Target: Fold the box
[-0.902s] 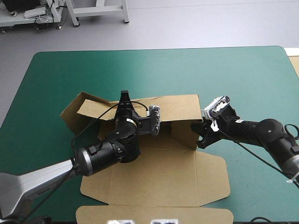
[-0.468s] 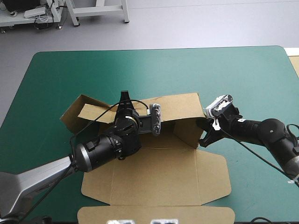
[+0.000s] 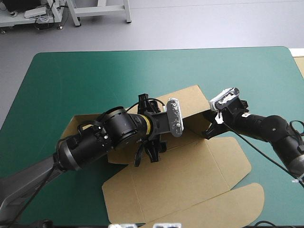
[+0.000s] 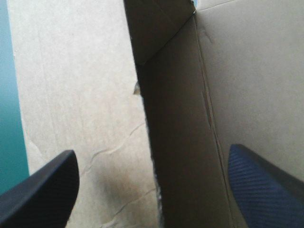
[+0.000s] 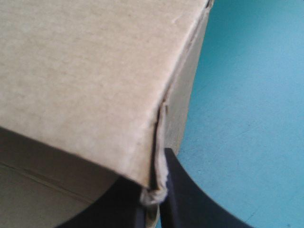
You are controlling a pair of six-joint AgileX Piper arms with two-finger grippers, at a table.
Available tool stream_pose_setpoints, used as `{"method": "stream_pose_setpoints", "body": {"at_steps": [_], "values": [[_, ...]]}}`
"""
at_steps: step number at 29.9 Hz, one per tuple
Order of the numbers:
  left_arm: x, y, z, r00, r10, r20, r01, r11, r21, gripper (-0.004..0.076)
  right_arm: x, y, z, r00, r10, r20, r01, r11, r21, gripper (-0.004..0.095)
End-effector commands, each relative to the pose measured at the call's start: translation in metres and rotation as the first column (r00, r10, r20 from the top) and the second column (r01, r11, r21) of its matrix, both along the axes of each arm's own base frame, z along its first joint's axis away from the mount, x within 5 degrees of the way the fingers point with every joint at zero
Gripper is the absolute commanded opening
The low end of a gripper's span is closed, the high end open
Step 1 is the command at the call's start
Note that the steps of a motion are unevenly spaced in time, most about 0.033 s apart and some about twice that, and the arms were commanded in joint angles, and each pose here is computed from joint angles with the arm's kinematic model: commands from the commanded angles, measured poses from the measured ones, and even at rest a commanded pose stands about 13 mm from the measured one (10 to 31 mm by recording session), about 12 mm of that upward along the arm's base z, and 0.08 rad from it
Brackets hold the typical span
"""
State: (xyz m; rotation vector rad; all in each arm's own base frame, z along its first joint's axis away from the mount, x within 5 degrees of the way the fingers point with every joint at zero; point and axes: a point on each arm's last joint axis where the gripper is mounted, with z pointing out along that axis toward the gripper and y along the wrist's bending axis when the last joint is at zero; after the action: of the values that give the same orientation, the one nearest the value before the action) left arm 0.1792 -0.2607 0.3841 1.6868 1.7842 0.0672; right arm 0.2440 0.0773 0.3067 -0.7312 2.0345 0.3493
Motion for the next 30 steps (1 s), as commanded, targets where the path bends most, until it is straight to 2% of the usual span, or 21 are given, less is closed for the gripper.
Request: {"method": "stream_pose_setpoints", "body": {"at_steps": [1, 2, 4, 6, 8, 9, 11, 13, 16, 17, 21, 23, 26, 30], "values": [[-0.008, 0.01, 0.036, 0.995, -0.027, 0.092, 0.038, 0.992, -0.118, 0.0605, 0.004, -0.003, 0.027, 0.992, -0.065, 0.105, 0.061, 0.997, 0.043, -0.0018], [-0.009, 0.012, 0.04, 0.994, -0.025, 0.107, 0.038, 0.992, -0.124, 0.0584, 0.004, -0.003, 0.029, 0.992, -0.071, 0.107, 0.066, 0.997, 0.044, -0.0018], [-0.009, 0.016, 0.048, 0.989, -0.021, 0.145, 0.042, 0.989, -0.141, 0.0476, 0.005, -0.005, 0.03, 0.99, -0.087, 0.111, 0.085, 0.996, 0.027, -0.0018], [-0.011, 0.022, 0.058, 0.983, -0.015, 0.182, 0.046, 0.985, -0.166, 0.0306, 0.006, -0.007, 0.031, 0.989, -0.1, 0.109, 0.1, 0.995, 0.012, -0.0018], [-0.011, 0.029, 0.068, 0.971, -0.001, 0.241, 0.043, 0.985, -0.17, 0.0068, 0.006, -0.008, 0.032, 0.988, -0.114, 0.103, 0.114, 0.993, 0.004, -0.0018], [-0.011, 0.032, 0.071, 0.963, 0.008, 0.27, 0.037, 0.986, -0.164, -0.0006, 0.006, -0.009, 0.033, 0.988, -0.113, 0.101, 0.114, 0.993, -0.001, -0.0018], [-0.008, 0.039, 0.077, 0.944, 0.047, 0.328, 0.003, 0.989, -0.15, 0.0001, 0.005, -0.008, 0.035, 0.991, -0.102, 0.086, 0.104, 0.995, -0.012, -0.0018], [0.0, 0.051, 0.08, 0.927, 0.126, 0.353, -0.079, 0.986, -0.144, 0.0001, 0.003, -0.007, 0.039, 0.995, -0.081, 0.059, 0.082, 0.996, -0.024, -0.0018], [0.024, 0.076, 0.077, 0.916, 0.268, 0.297, -0.226, 0.96, -0.167, 0.0015, 0.0, -0.006, 0.048, 0.999, -0.051, 0.014, 0.052, 0.997, -0.051, -0.0018], [0.037, 0.091, 0.075, 0.911, 0.341, 0.234, -0.298, 0.933, -0.2, 0.0015, -0.001, -0.006, 0.054, 0.999, -0.042, -0.001, 0.042, 0.997, -0.06, -0.0018], [0.072, 0.145, 0.07, 0.865, 0.503, -0.001, -0.474, 0.814, -0.336, 0.0015, -0.006, -0.009, 0.078, 0.998, -0.053, -0.034, 0.05, 0.994, -0.094, -0.0018], [0.084, 0.178, 0.071, 0.812, 0.569, -0.126, -0.563, 0.711, -0.421, 0.0015, -0.007, -0.013, 0.087, 0.994, -0.096, -0.059, 0.089, 0.989, -0.121, -0.0018], [0.091, 0.221, 0.072, 0.742, 0.636, -0.214, -0.648, 0.598, -0.471, 0.0013, -0.004, -0.018, 0.086, 0.976, -0.147, -0.162, 0.115, 0.974, -0.194, -0.0018], [0.088, 0.253, 0.073, 0.682, 0.69, -0.245, -0.706, 0.531, -0.468, -0.0001, 0.015, -0.016, 0.068, 0.922, -0.153, -0.356, 0.062, 0.965, -0.256, -0.0018]]}}
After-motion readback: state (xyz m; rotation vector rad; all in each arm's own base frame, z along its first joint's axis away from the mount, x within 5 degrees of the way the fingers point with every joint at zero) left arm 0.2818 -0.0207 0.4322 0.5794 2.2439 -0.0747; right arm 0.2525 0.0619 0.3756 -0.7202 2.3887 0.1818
